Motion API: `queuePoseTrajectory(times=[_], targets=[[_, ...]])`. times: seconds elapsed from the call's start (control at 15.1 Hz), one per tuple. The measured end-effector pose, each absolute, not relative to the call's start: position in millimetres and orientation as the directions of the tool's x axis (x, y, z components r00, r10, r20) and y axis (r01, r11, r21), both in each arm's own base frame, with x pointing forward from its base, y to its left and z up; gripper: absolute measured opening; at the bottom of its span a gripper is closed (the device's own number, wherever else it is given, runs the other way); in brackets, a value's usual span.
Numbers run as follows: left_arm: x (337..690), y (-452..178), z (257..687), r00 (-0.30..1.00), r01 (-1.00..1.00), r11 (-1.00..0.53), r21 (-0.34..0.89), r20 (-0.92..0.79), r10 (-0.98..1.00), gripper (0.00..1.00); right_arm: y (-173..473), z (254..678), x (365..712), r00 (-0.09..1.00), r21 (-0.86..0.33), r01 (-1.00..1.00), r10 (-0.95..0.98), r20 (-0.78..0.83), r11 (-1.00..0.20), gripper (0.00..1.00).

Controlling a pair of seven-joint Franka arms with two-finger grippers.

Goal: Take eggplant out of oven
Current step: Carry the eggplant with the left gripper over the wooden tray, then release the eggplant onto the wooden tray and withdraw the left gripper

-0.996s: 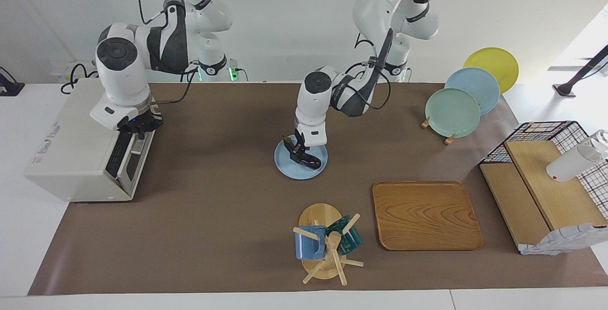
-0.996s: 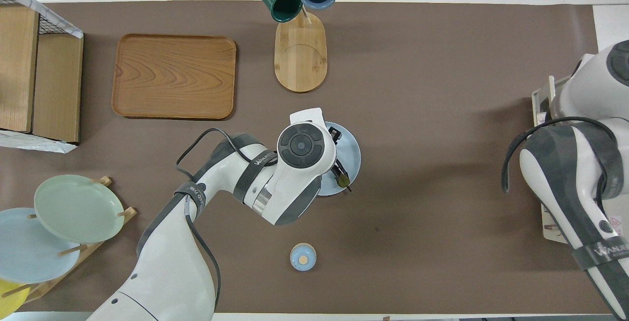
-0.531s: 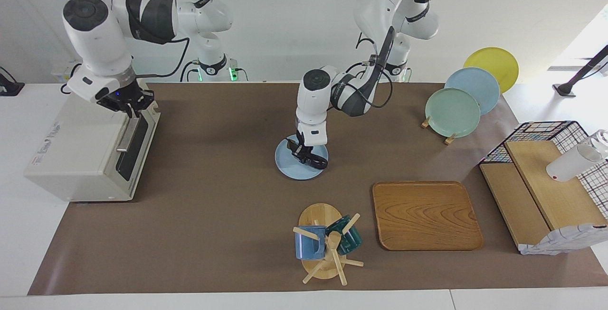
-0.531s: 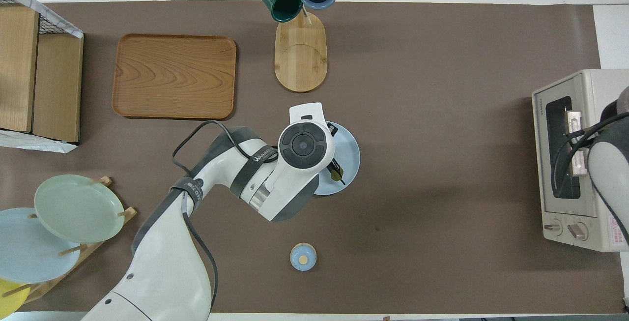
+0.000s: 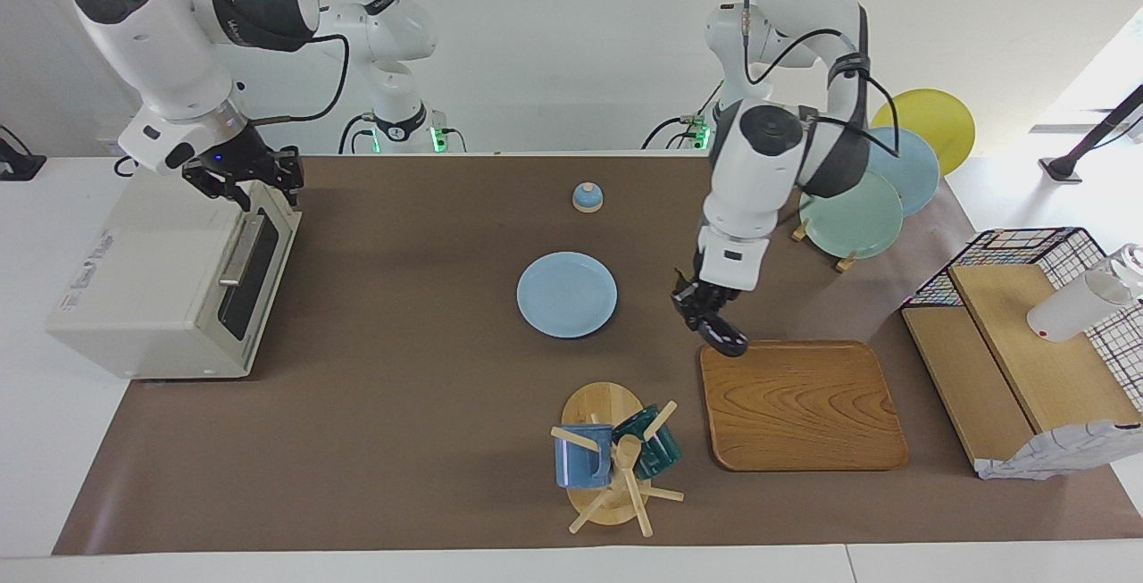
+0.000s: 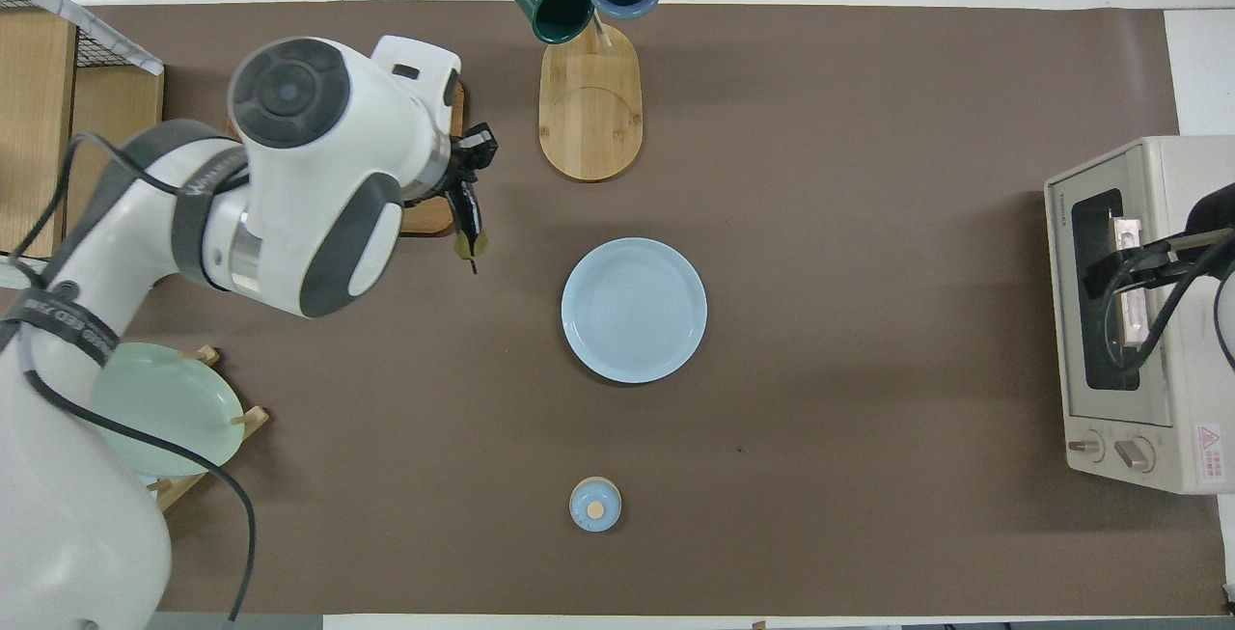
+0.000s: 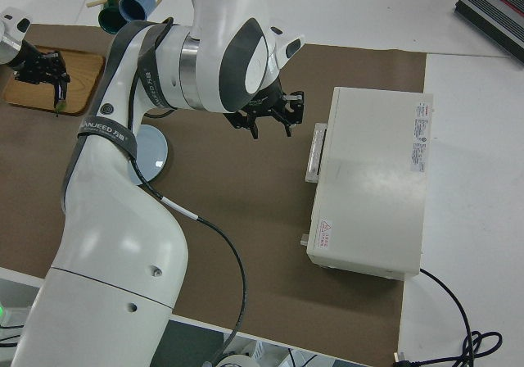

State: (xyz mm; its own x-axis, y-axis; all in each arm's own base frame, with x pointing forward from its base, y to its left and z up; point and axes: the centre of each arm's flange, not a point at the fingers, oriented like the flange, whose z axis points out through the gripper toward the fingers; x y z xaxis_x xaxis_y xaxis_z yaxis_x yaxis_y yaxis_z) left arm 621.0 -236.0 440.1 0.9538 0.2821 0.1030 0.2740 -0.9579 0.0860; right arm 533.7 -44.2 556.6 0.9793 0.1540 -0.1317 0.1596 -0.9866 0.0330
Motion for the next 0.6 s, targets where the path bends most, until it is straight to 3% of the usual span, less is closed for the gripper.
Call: queuePoseTrajectory(times=[0.13, 0.33, 0.6], targets=[[639, -185, 432, 0.981, 0.161, -0.985, 0.063, 0.104, 0.167, 0.33, -45, 557, 534, 0.982, 0.035, 0.142, 0.136, -0.131, -0.989, 0.99], [657, -124, 412, 0.994, 0.061, -0.997, 0.039, 0.085, 0.064, 0.33, -42, 556, 534, 0.981, 0.035, 0.145, 0.139, -0.133, -0.989, 1.0], [676, -108, 372, 0.998, -0.02, -0.999, 0.032, 0.066, -0.018, 0.33, -42, 552, 536, 0.981, 0.031, 0.143, 0.137, -0.138, -0.989, 1.0]])
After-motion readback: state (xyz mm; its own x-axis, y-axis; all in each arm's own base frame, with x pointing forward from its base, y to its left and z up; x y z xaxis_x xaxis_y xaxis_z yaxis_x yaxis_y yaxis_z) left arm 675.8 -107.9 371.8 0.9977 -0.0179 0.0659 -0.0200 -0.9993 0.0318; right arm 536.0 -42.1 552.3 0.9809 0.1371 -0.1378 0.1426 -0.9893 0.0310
